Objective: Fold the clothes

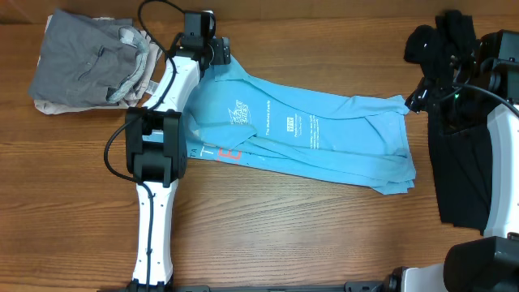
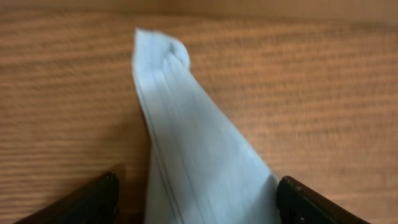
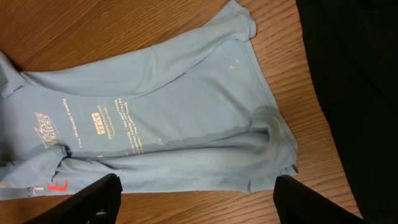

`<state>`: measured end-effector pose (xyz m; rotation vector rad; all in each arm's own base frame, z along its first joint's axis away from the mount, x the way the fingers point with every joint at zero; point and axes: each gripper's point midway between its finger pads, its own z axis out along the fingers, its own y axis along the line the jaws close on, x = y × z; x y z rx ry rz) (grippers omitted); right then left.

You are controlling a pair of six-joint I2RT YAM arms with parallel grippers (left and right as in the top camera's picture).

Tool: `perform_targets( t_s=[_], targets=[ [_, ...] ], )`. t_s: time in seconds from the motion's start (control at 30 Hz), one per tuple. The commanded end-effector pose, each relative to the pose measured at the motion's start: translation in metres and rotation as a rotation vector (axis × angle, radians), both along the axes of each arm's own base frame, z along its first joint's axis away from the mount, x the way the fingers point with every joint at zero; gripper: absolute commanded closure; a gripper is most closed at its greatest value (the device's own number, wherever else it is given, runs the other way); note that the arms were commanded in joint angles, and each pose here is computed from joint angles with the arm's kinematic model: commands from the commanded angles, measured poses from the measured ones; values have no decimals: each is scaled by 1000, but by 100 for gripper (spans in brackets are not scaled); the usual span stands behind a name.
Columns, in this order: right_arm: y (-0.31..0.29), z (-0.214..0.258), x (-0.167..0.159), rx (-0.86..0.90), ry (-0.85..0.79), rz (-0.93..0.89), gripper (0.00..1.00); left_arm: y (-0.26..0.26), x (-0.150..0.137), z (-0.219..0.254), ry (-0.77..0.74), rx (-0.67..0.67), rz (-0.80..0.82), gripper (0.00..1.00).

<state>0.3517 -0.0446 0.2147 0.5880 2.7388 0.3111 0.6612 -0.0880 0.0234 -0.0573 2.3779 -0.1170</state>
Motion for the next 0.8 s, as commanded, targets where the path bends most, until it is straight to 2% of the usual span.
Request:
perform_targets(
  t_s=[0.0,0.2,0.37,0.53,0.63,0.77],
  targets=[
    [2,1,0,-2,-3,13,18,14,7,-12,-14,2,59,16],
    [2,0,-2,0,3,13,18,14,12,-23,-35,-5,62,21],
    [3,0,-2,0,4,13,18,14,11,-41,-18,-3,62,31],
    [3,0,-2,0,6,13,18,14,20,-32,-68,-23,84,67],
    [3,0,-3,1,9,13,17,17,23,-28,-84,-61,140,80],
    [3,0,-2,0,3,13,18,17,28,-10,-104,-56,137,90]
  ],
)
